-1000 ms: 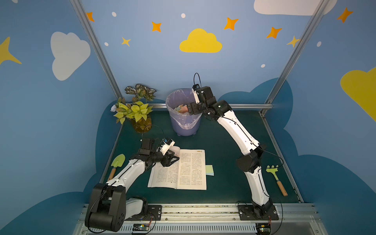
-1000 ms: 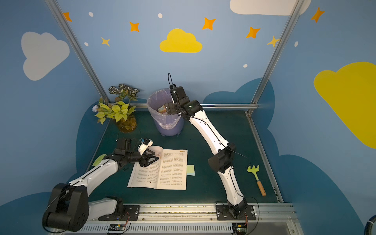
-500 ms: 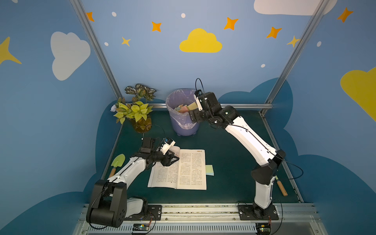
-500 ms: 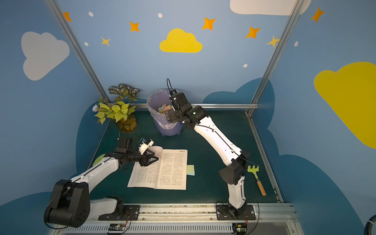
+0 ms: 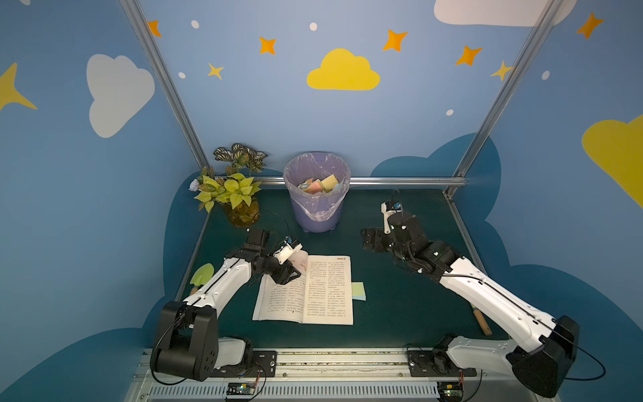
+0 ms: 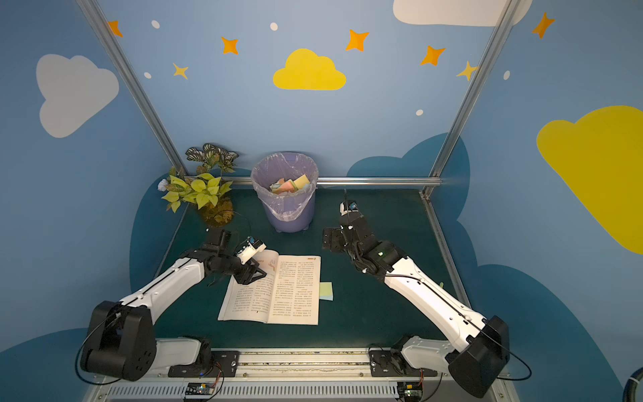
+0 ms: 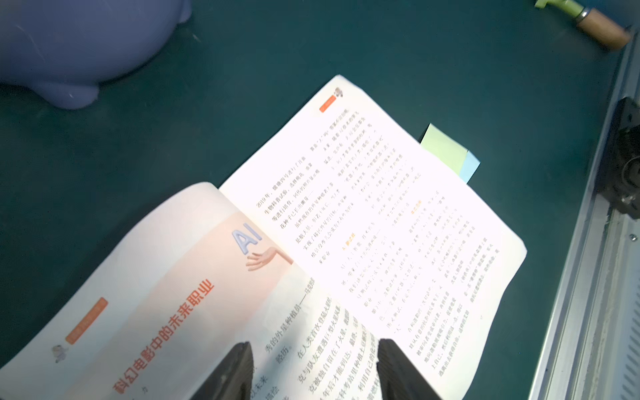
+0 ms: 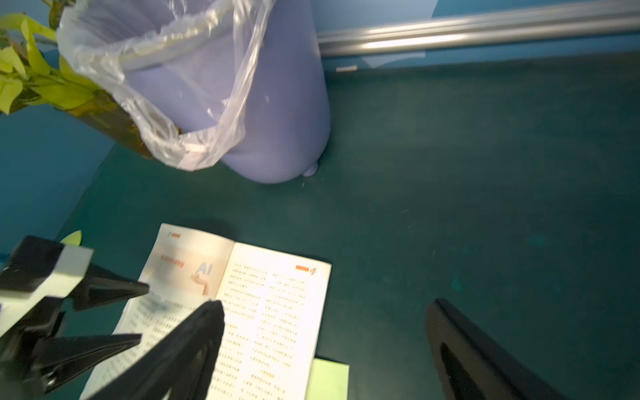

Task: Peel off the used sticky note
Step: Turn the page of the book at the center of the board.

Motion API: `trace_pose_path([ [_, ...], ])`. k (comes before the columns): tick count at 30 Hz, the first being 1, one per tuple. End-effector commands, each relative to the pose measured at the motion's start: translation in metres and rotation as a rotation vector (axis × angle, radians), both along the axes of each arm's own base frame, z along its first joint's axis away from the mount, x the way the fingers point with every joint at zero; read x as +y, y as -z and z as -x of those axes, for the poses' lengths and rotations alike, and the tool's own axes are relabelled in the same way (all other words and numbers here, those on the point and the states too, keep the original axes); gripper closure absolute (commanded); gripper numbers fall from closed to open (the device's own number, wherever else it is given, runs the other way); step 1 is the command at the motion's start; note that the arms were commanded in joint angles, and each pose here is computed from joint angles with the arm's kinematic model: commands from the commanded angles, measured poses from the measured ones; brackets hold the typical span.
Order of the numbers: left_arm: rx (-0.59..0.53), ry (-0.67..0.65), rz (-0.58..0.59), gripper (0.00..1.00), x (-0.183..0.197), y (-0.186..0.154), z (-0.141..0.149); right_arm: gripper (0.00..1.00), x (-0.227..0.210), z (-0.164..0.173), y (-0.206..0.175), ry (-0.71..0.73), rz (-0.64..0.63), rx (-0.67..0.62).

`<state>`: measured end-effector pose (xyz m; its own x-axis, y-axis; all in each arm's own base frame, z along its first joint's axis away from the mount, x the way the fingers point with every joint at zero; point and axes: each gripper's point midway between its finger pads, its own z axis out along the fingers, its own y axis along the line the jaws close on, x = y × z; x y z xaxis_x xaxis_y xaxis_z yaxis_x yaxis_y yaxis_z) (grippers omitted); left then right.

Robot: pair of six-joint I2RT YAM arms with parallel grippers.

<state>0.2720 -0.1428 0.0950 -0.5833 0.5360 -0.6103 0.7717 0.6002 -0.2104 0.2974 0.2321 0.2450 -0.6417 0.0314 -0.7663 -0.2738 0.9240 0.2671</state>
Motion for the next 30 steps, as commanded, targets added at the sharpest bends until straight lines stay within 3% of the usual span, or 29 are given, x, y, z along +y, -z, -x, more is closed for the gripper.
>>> trace_pose_path([
  [1,0.003,0.044,-0.092,0.4,0.003,0.008,0.008,0.08,0.016,0.022,0.029,-0.015,-0.111,0.091],
  [6,0.012,0.06,-0.142,0.43,0.007,0.02,0.012,0.13,0.035,0.037,0.091,-0.025,-0.189,0.206],
  [14,0.021,0.081,-0.245,0.49,0.019,0.035,0.013,0.14,0.056,0.063,0.155,-0.048,-0.228,0.311],
  [22,0.021,0.105,-0.337,0.54,0.03,0.05,0.019,0.15,0.071,0.074,0.191,-0.061,-0.231,0.379],
  [30,0.049,0.149,-0.399,0.57,0.028,0.067,0.025,0.16,0.08,0.081,0.196,-0.083,-0.225,0.379],
])
